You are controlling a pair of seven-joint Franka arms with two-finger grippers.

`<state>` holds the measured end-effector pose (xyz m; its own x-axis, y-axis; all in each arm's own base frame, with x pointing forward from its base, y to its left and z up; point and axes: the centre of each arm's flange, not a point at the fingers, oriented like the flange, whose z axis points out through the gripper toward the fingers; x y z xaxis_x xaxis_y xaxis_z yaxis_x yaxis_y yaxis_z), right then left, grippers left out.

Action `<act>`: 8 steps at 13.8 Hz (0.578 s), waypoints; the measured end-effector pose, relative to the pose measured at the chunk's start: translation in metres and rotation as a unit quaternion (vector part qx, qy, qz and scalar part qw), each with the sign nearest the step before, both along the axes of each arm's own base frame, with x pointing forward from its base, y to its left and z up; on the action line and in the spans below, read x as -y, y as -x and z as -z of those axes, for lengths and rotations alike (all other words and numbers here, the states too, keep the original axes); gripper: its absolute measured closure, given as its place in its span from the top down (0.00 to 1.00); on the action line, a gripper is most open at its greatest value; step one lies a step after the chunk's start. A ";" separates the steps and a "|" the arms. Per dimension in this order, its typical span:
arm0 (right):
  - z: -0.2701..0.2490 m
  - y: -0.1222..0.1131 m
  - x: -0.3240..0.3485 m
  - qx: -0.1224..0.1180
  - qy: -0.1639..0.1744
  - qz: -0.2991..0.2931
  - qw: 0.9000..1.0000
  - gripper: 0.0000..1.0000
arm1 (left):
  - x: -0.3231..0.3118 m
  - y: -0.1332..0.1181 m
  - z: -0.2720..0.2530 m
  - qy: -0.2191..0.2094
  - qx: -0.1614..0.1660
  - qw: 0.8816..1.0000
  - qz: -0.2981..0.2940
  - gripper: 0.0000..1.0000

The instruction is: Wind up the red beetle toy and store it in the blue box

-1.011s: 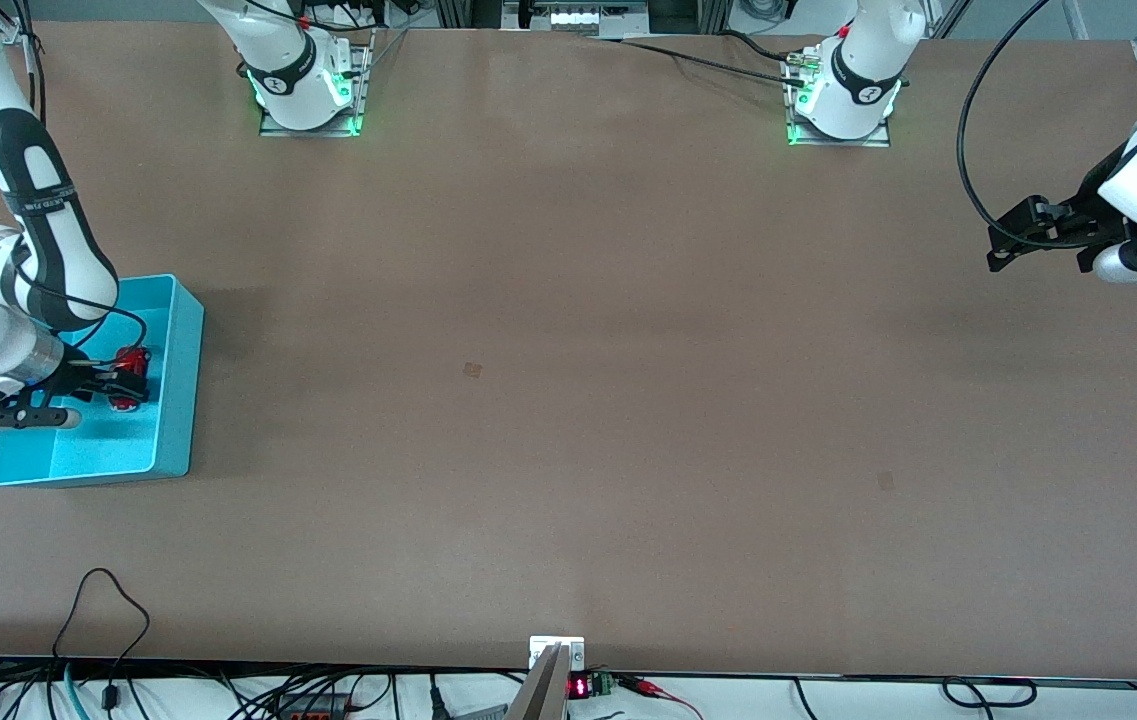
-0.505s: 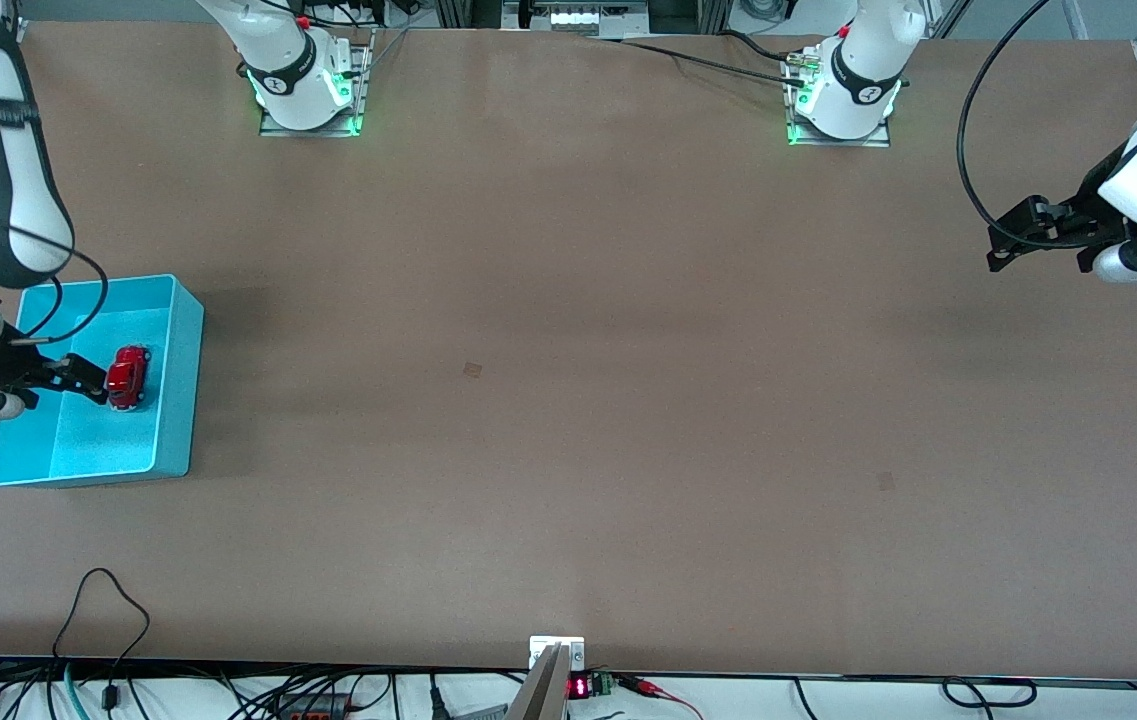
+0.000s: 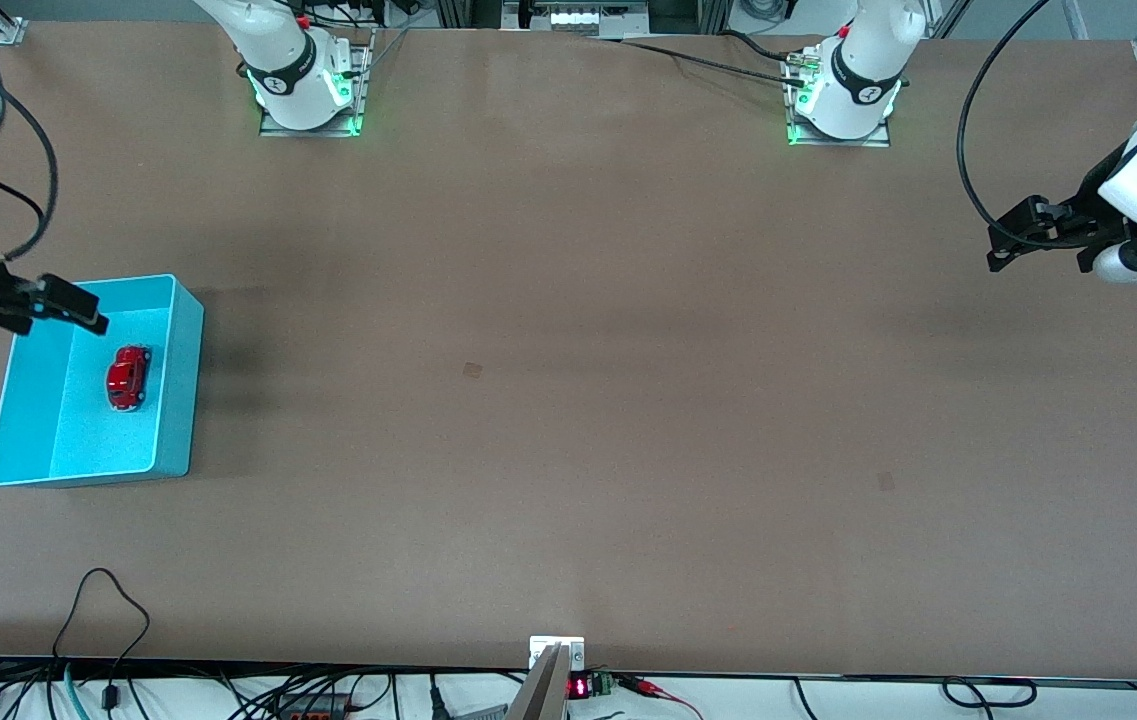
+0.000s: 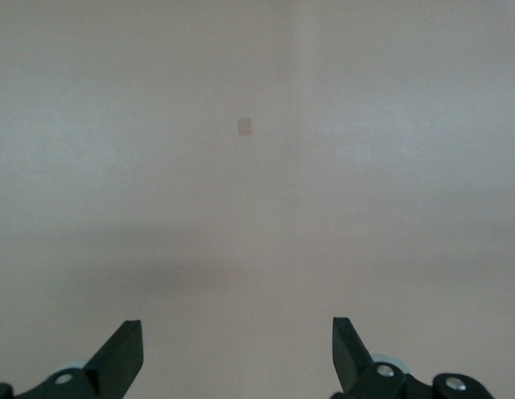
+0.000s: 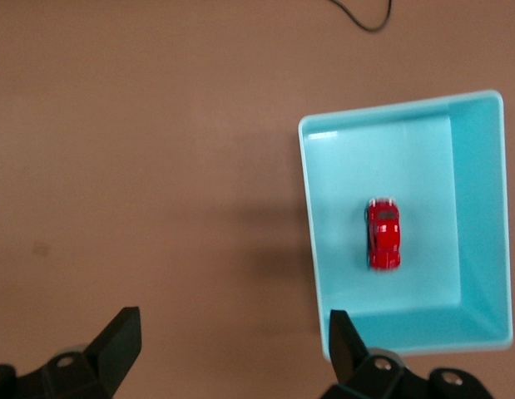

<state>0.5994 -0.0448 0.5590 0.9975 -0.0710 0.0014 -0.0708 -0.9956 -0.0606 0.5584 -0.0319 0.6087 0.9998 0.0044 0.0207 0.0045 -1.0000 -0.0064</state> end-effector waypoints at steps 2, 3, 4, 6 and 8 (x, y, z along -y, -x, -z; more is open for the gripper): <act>-0.035 0.007 0.003 -0.009 0.001 0.022 1.000 1.00 | 0.000 0.000 0.000 0.000 0.000 1.000 0.000 1.00; -0.045 0.009 0.011 -0.008 0.003 0.030 1.000 1.00 | 0.000 0.000 0.000 0.000 0.000 1.000 0.000 1.00; -0.048 0.011 0.021 -0.009 0.004 0.040 0.999 1.00 | 0.000 0.000 0.000 0.000 0.000 1.000 0.000 1.00; -0.048 0.016 0.042 -0.018 0.019 0.040 0.999 1.00 | 0.000 0.000 0.000 0.000 0.000 1.000 0.000 1.00; -0.047 0.017 0.052 -0.019 0.026 0.027 0.999 1.00 | 0.000 0.000 0.000 0.000 0.000 1.000 0.000 1.00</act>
